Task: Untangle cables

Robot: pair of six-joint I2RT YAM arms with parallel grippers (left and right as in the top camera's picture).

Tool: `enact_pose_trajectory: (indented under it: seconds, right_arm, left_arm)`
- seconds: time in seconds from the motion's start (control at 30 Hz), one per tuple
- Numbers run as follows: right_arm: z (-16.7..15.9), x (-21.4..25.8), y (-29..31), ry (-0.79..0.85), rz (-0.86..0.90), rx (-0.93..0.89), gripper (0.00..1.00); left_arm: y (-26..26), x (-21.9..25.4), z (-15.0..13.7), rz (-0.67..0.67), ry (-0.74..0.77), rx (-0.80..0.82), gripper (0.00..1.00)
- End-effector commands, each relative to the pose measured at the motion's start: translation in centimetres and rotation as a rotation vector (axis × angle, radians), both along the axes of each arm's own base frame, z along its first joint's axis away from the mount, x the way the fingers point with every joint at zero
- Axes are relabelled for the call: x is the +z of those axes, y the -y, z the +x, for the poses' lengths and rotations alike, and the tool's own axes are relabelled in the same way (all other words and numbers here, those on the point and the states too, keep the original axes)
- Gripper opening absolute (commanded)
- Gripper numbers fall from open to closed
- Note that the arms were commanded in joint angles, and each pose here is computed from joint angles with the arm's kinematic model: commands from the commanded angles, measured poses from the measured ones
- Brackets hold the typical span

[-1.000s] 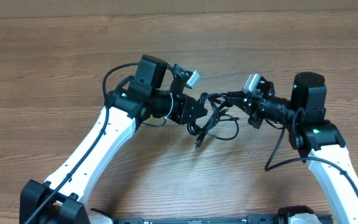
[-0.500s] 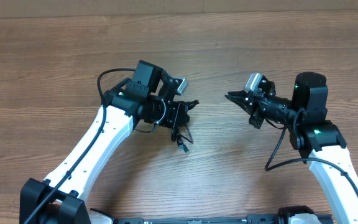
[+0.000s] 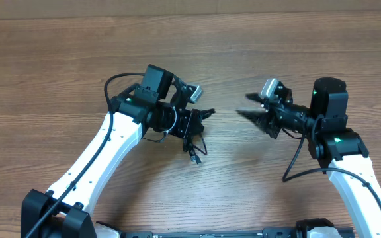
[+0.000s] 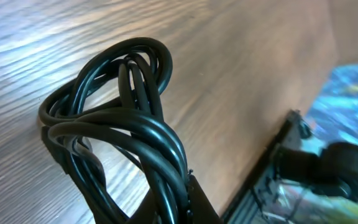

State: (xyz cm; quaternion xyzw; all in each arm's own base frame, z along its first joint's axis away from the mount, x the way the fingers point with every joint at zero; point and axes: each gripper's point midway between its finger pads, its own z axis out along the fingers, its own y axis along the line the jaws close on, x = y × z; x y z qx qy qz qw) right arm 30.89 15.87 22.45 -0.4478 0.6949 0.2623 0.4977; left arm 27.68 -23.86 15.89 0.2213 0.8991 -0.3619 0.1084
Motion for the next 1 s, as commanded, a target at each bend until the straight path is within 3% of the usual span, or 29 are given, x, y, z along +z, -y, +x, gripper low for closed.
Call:
enact_pose_trajectory:
  seconds: [0.0, 0.1, 0.4, 0.83, 0.97]
  right_arm:
    - [0.0, 1.1, 0.1, 0.012, 0.005, -0.002, 0.85]
    - [-0.2, 0.7, 0.3, -0.012, -0.002, -0.010, 0.93]
    - [0.0, -0.2, 0.8, -0.039, -0.034, -0.049, 1.00]
    - [-0.8, 0.4, 0.0, -0.041, 0.010, 0.011, 1.00]
    - [-0.7, 0.5, 0.1, -0.030, 0.003, 0.009, 1.00]
  left_arm:
    - [1.9, 2.4, -1.7, -0.168, 0.040, -0.166, 0.04]
    - [2.6, 3.6, -2.7, -0.260, 0.094, -0.274, 0.04]
    - [3.1, 5.3, -4.6, -0.392, 0.183, -0.433, 0.04]
    - [4.2, 9.2, -5.4, -0.634, 0.290, -0.543, 0.05]
    - [4.3, 9.5, -5.3, -0.650, 0.305, -0.550, 0.05]
